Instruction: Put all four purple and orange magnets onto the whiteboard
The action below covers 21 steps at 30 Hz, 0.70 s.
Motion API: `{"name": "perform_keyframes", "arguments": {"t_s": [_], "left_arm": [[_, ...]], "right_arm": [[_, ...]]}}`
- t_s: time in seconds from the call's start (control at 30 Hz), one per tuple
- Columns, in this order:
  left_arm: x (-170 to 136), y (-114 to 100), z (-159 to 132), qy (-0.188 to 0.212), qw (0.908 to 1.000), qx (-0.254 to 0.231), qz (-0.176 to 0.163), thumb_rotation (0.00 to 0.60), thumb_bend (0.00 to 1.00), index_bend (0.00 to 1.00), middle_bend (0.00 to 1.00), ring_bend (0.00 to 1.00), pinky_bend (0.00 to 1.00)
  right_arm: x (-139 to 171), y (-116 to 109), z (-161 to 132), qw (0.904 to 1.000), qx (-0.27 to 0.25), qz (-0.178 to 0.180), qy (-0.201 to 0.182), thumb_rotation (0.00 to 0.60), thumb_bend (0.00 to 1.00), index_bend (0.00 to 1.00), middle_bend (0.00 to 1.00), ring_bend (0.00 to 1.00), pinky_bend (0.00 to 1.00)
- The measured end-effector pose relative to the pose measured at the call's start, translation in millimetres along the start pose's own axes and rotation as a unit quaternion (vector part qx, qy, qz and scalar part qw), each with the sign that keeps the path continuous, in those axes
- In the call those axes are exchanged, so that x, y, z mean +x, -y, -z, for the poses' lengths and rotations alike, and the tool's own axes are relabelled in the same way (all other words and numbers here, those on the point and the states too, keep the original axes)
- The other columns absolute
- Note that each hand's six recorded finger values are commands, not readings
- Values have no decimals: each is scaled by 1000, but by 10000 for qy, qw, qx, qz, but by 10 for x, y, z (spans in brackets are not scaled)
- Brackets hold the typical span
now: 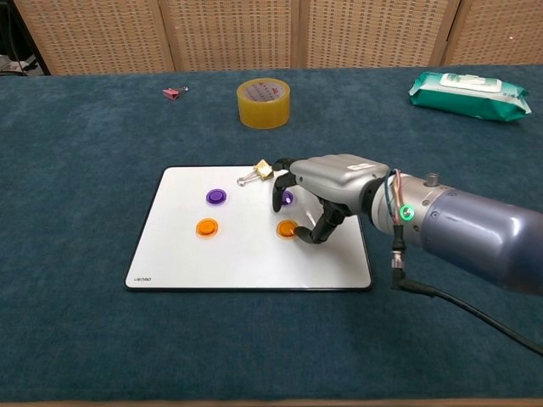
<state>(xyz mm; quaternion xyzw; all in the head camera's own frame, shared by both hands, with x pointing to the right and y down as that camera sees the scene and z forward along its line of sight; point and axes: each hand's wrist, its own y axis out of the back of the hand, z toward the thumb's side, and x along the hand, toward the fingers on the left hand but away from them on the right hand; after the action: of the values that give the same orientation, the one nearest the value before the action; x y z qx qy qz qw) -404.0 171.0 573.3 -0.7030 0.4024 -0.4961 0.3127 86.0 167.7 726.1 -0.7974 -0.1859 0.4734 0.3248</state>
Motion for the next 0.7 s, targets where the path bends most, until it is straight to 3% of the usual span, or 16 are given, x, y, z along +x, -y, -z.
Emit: {"name": "perform_keyframes", "arguments": {"t_s": [0.37, 0.6, 0.63, 0.7], "left_arm": [[-3, -11, 2, 3, 10000, -6, -22, 600, 46, 109, 0, 0, 0], [-22, 2, -12, 31, 10000, 66, -54, 600, 45, 26, 0, 0, 0], [-25, 8, -15, 39, 9999, 86, -66, 600, 46, 8, 0, 0, 0], [-31, 20, -15, 45, 9999, 128, -85, 600, 45, 0, 0, 0, 0]], "right_arm": [[149, -190, -107, 9994, -17, 270, -235, 600, 466, 288, 0, 0, 0], [466, -540, 23, 9964, 147, 775, -319, 600, 465, 144, 0, 0, 0], [515, -583, 84, 9958, 159, 855, -277, 600, 451, 114, 0, 0, 0], [636, -673, 238, 9941, 169, 1052, -175, 600, 267, 32, 0, 0, 0]]}}
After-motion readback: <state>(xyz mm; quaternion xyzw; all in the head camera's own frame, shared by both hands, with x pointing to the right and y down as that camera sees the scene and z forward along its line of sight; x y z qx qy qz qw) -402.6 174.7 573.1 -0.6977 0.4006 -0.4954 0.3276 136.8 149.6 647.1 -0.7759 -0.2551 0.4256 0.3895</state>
